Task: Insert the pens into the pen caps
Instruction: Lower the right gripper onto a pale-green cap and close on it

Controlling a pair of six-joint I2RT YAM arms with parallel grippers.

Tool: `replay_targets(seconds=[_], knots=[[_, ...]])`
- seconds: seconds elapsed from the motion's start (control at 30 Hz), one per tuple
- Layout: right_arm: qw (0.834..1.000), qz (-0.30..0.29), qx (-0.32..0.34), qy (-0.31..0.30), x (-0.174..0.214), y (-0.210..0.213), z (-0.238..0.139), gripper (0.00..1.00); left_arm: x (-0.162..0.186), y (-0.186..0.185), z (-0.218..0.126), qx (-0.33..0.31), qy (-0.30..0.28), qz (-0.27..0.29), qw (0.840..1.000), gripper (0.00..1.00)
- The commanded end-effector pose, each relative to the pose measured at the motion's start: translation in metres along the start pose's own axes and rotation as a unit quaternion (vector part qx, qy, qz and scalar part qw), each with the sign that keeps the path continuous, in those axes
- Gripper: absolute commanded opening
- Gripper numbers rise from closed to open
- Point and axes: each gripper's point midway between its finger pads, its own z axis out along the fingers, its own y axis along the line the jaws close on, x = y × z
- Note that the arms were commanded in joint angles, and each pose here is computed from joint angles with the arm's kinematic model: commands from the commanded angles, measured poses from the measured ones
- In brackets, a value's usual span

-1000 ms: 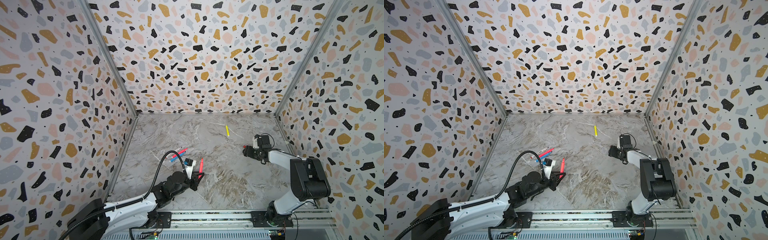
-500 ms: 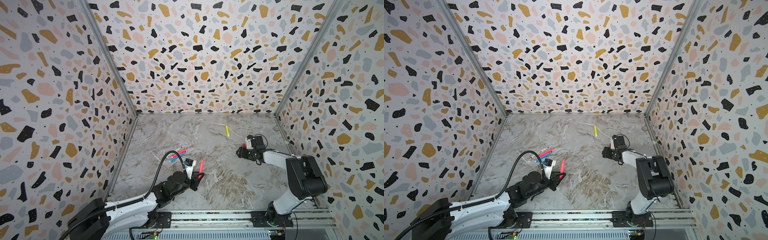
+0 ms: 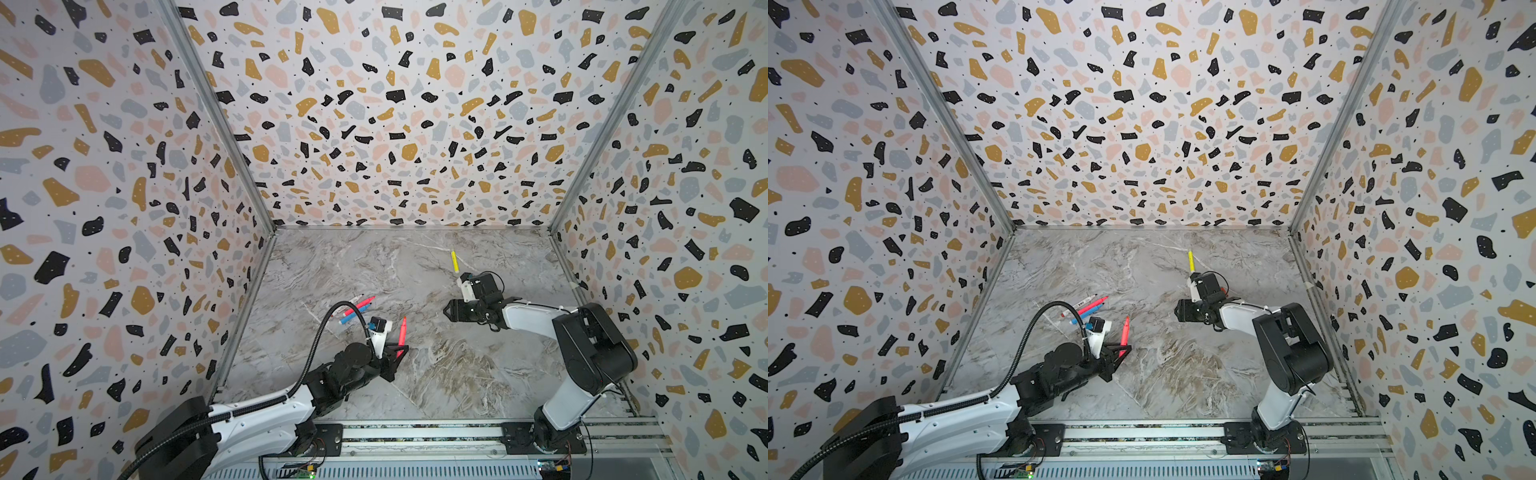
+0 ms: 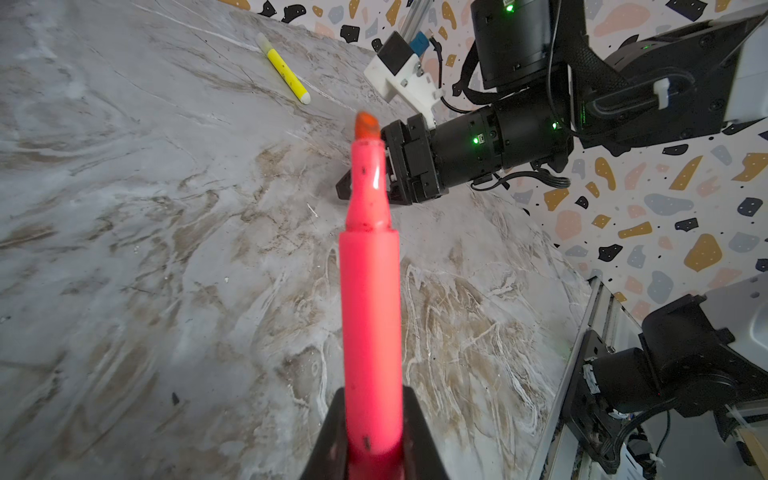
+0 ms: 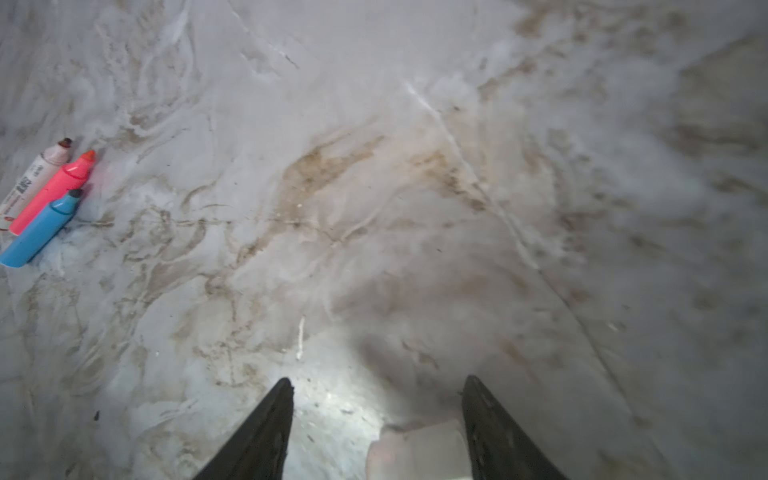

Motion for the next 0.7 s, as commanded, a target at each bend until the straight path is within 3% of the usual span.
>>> replay_targets(seconds=[0.0, 0.17, 0.47, 0.67], knots=[[0.999, -0.029, -0.022, -0.013, -0.017, 0.023, -0.004, 0.65, -0.012, -0.002, -0.004, 0.005, -0.027, 0.001, 1.000, 0.00], [0.999, -0.035, -0.018, -0.036, -0.029, 0.029, -0.018, 0.65, -0.012, 0.000, -0.008, 0.001, -0.031, 0.002, 1.000, 0.00], [0.997, -0.001, 0.077, -0.018, -0.011, 0.000, -0.035, 0.61, -0.012, -0.001, -0.007, 0.001, -0.028, 0.005, 1.000, 0.00], [0.998, 0.014, 0.053, -0.005, 0.011, 0.005, -0.030, 0.61, -0.010, 0.000, -0.005, -0.001, -0.021, 0.007, 1.000, 0.00]])
